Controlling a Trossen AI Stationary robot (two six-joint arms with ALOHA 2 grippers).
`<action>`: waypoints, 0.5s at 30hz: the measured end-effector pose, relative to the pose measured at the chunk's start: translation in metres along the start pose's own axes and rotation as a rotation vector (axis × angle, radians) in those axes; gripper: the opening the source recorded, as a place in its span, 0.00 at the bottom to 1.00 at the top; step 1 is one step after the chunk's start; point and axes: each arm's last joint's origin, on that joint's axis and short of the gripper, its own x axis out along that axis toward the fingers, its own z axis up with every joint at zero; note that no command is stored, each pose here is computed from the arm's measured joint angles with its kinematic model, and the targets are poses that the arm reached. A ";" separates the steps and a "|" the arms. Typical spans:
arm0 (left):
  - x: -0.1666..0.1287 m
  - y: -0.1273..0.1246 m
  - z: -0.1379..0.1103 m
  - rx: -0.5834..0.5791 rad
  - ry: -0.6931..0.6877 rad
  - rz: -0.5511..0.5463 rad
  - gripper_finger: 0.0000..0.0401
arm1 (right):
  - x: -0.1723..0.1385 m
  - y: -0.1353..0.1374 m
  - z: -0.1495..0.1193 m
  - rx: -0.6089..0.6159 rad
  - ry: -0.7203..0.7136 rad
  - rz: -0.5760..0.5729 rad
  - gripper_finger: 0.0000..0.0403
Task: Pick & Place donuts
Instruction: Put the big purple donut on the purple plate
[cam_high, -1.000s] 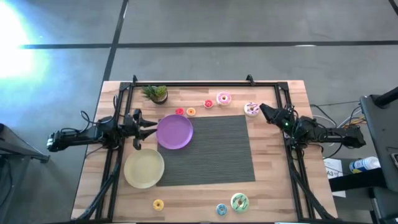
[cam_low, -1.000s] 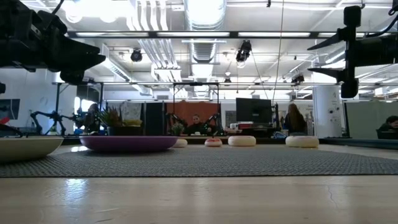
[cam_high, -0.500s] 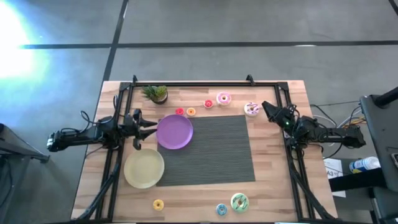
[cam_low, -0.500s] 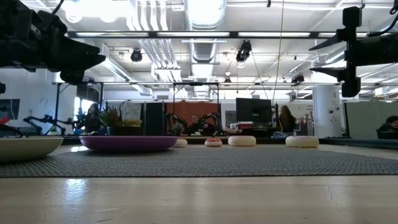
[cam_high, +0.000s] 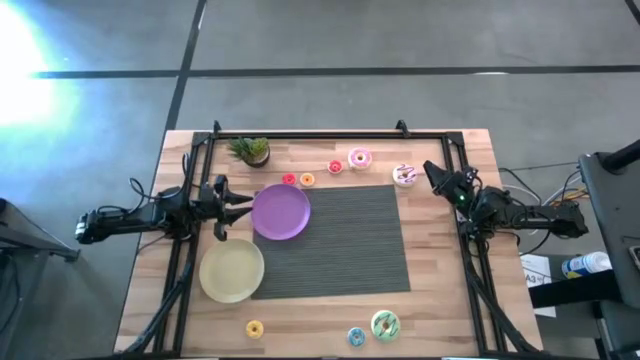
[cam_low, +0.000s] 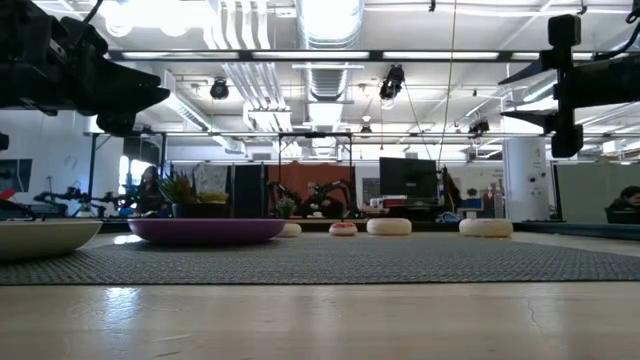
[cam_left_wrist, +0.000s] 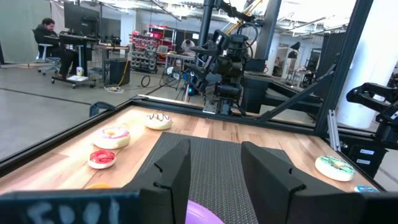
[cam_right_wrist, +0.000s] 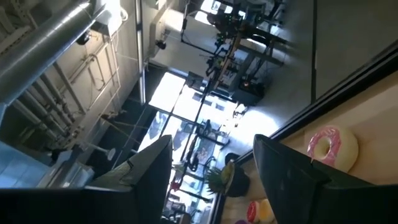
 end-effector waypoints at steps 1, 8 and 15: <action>0.000 0.000 0.000 0.000 0.000 0.000 0.29 | 0.000 0.000 0.000 -0.002 0.003 0.001 0.54; 0.000 0.000 0.000 0.000 0.000 0.000 0.29 | 0.003 -0.004 -0.009 -0.019 0.123 -0.011 0.54; 0.000 0.000 0.000 0.000 0.000 0.000 0.29 | 0.013 -0.009 -0.026 -0.097 0.244 -0.131 0.54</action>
